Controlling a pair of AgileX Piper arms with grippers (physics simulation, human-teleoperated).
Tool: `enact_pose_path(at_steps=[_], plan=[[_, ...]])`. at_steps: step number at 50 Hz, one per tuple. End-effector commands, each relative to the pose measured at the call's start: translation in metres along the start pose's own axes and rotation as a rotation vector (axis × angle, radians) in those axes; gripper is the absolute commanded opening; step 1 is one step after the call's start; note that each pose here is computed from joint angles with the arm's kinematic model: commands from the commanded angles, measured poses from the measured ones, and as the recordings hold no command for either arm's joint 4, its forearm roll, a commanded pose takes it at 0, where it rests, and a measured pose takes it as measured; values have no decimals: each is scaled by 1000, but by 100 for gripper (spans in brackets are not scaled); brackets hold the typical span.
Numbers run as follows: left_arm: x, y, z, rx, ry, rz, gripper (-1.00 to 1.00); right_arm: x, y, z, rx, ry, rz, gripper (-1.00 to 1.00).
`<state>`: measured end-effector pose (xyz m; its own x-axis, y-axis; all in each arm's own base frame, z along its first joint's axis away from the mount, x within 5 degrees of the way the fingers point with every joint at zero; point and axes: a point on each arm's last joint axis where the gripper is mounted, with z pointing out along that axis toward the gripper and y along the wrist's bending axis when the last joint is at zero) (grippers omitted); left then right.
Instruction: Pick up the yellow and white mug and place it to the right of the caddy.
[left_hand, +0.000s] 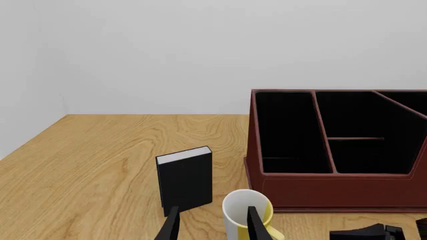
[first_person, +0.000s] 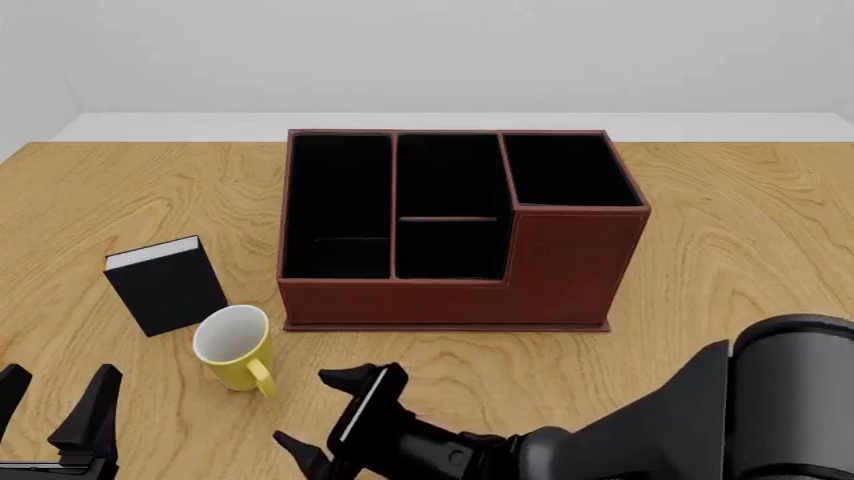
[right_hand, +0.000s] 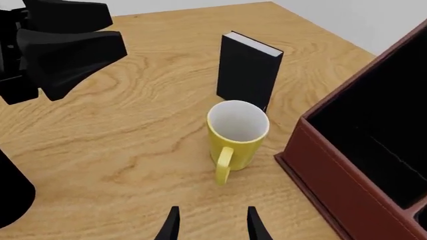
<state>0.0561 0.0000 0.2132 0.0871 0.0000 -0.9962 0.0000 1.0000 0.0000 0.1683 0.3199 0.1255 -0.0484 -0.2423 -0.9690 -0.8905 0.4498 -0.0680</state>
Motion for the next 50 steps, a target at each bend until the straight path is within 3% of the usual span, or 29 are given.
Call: enact_pose_path(at_steps=[1,7,8,10,12,50], plan=[[0,0,0,0,0,0,100,3,-1,10,3,10,-2,100],[0,0,0,0,0,0,100,1,0,15,0,10,-6,100],[0,0,0,0,0,0,100,-2,5,18,-15,20,51,100],[0,0,0,0,0,0,100,2,3,18,-9,9,-50,100],[0,0,0,0,0,0,100,2,4,20,-12,14,-18,100],[0,0,0,0,0,0,100,-2,0,39,-2,15,-23,100]])
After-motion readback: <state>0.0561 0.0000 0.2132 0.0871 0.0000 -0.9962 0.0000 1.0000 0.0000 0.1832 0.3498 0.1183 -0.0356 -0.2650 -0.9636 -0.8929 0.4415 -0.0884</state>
